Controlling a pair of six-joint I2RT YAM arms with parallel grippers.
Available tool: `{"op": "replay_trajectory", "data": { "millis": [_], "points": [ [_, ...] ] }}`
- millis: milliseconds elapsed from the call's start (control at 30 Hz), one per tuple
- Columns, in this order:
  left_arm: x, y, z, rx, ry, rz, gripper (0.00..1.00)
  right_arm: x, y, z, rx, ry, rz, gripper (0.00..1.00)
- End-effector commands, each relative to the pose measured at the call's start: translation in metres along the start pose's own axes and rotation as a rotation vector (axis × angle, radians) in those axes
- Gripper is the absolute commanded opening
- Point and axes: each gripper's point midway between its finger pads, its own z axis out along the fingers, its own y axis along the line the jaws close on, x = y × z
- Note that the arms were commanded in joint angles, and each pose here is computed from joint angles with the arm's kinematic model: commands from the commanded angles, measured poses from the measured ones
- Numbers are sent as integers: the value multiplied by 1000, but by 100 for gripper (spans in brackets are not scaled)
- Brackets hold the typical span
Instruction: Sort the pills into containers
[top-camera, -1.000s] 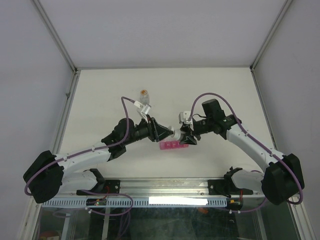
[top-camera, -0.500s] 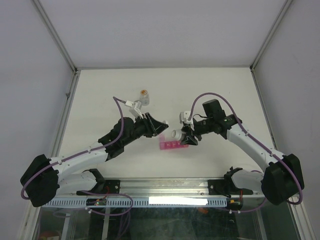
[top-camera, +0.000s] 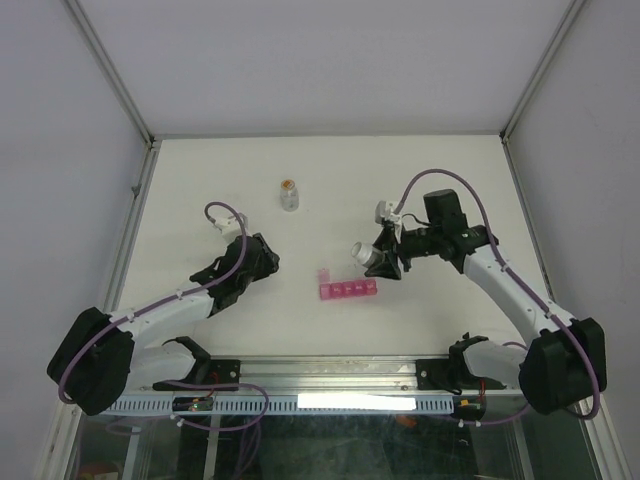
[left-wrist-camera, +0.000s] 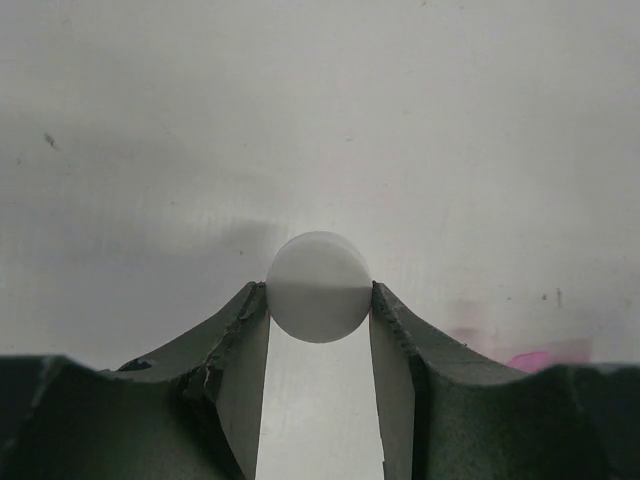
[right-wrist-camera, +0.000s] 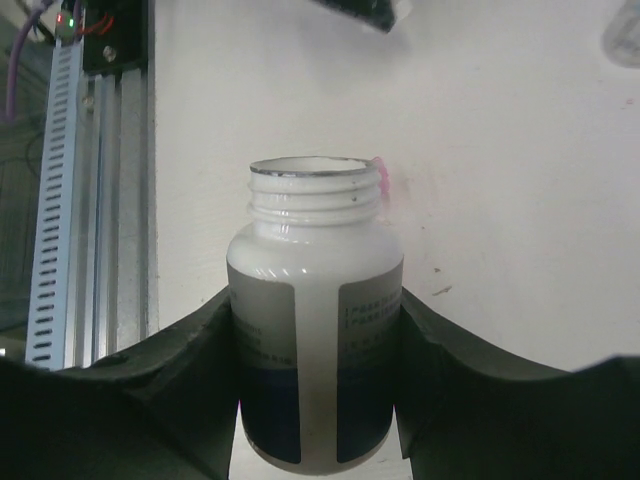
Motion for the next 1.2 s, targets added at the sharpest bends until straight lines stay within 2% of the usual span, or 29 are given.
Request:
{"op": "replay_trajectory", "data": {
  "millis": [0,67,133,233,267,333,367,433,467,500,533,567,600,633,667,733,767,800,833,867,900,933,1000,1167],
  "points": [
    [-4,19,6,-99,-29,-3,33,-82,-12,-35,107,-212,-48,0],
    [-1,26,8,-131,-21,-7,53,-115,-22,-56,203,-300,-51,0],
    [2,28,9,-141,-9,-5,66,-156,-32,-84,323,-415,-60,0],
    [3,29,6,-142,-1,-11,83,-221,-44,-135,513,-621,10,0],
    [1,28,4,-139,-3,-14,86,-239,-43,-147,526,-672,62,0],
    [-3,24,-1,-120,-11,-21,89,-263,-26,-150,407,-711,116,0],
    [-5,21,-4,-102,-14,-25,90,-272,0,-143,240,-713,112,0],
    [-15,6,-16,-27,-28,-32,91,-273,69,-131,-128,-658,16,0],
    [-19,-2,-22,18,-32,-28,92,-265,100,-130,-231,-615,-94,0],
    [-21,-11,-29,73,-31,-15,93,-255,118,-131,-261,-558,-212,0],
    [-21,-24,-37,169,-22,37,95,-256,106,-140,-182,-531,-272,0],
    [-25,-37,-45,252,-44,68,95,-273,82,-153,-63,-585,-206,0],
    [-26,-48,-54,338,-57,91,95,-288,26,-176,254,-668,-93,0],
    [-25,-58,-62,421,-69,103,95,-281,-5,-188,433,-666,-23,0],
    [-25,-65,-69,481,-80,106,95,-279,-13,-187,427,-669,-5,0],
    [-25,-75,-80,566,-91,112,96,-269,25,-155,125,-631,-14,0],
    [-23,-77,-82,585,-86,115,96,-264,60,-141,-44,-622,-103,0],
    [-23,-78,-84,597,-84,117,96,-246,71,-129,-102,-595,-152,0],
    [-22,-79,-85,607,-79,119,96,-231,64,-120,-81,-578,-129,0],
    [-20,-81,-86,616,-74,120,96,-211,59,-112,-94,-516,110,0],
    [-18,-81,-86,627,-69,118,97,-190,30,-100,74,-450,-122,0],
    [-16,-82,-87,638,-66,114,98,-174,23,-89,122,-366,-183,0],
    [-13,-82,-87,659,-66,103,99,-136,19,-68,123,-221,-205,0],
    [-8,-69,-78,623,-95,83,99,-56,10,-27,92,32,-225,0]
  ]
}}
